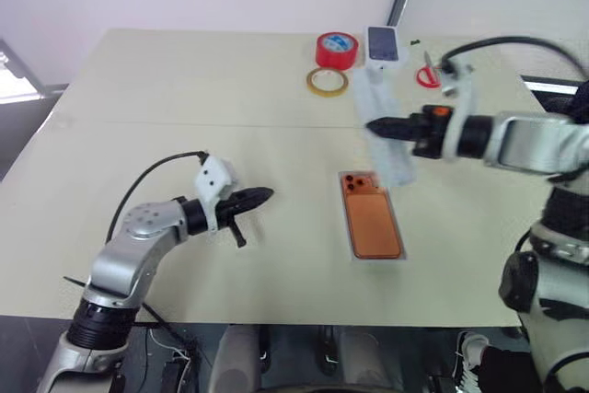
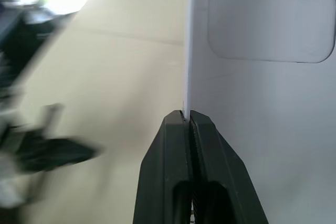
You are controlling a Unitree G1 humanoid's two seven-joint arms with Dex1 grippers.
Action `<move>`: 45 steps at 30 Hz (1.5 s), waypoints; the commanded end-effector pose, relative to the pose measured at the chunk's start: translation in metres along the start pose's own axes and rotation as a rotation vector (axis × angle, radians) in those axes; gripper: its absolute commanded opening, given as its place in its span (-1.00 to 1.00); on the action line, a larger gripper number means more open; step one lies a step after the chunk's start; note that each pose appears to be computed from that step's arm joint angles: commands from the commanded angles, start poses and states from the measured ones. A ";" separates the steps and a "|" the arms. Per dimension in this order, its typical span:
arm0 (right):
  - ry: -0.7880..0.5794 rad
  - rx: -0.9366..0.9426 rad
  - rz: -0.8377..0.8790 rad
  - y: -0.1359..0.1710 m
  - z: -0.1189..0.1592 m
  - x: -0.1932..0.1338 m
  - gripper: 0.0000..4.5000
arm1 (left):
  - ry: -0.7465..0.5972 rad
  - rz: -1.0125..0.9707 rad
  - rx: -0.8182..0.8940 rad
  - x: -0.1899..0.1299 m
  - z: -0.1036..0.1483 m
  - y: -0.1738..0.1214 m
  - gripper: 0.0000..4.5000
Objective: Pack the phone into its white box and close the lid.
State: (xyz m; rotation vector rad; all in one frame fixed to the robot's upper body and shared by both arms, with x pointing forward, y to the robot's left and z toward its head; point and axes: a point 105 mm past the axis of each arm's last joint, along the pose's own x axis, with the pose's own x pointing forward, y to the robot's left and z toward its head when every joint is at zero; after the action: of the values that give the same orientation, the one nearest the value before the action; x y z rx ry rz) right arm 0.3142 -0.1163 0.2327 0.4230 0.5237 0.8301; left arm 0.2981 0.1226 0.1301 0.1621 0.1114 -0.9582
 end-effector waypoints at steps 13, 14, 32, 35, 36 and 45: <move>-0.015 0.360 -0.044 0.009 -0.077 0.041 -0.97 | -0.043 -0.097 0.089 0.016 0.017 -0.021 -1.00; -0.006 0.347 -0.060 0.004 -0.078 0.037 -0.97 | -0.045 -0.118 0.091 0.021 0.017 -0.026 -1.00; 0.133 -0.784 -0.443 -0.039 -0.008 -0.042 0.33 | -0.087 -0.272 0.085 0.105 0.031 -0.073 -1.00; 0.253 -1.021 -0.435 -0.052 -0.025 -0.045 -0.26 | -0.095 -0.278 0.085 0.110 0.034 -0.078 -1.00; 0.282 -1.039 -0.425 -0.056 -0.030 -0.046 -0.50 | -0.099 -0.276 0.083 0.111 0.036 -0.078 -1.00; 0.373 -1.154 -0.400 -0.072 -0.043 -0.045 -0.98 | -0.104 -0.106 0.057 0.089 0.045 -0.041 -1.00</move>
State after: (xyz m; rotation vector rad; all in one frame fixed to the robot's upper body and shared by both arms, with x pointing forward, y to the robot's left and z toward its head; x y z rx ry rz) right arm 0.3039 -0.1892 0.1635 -0.8493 0.4071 0.6956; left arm 0.3129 0.0087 0.1408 0.1588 0.0414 -1.1231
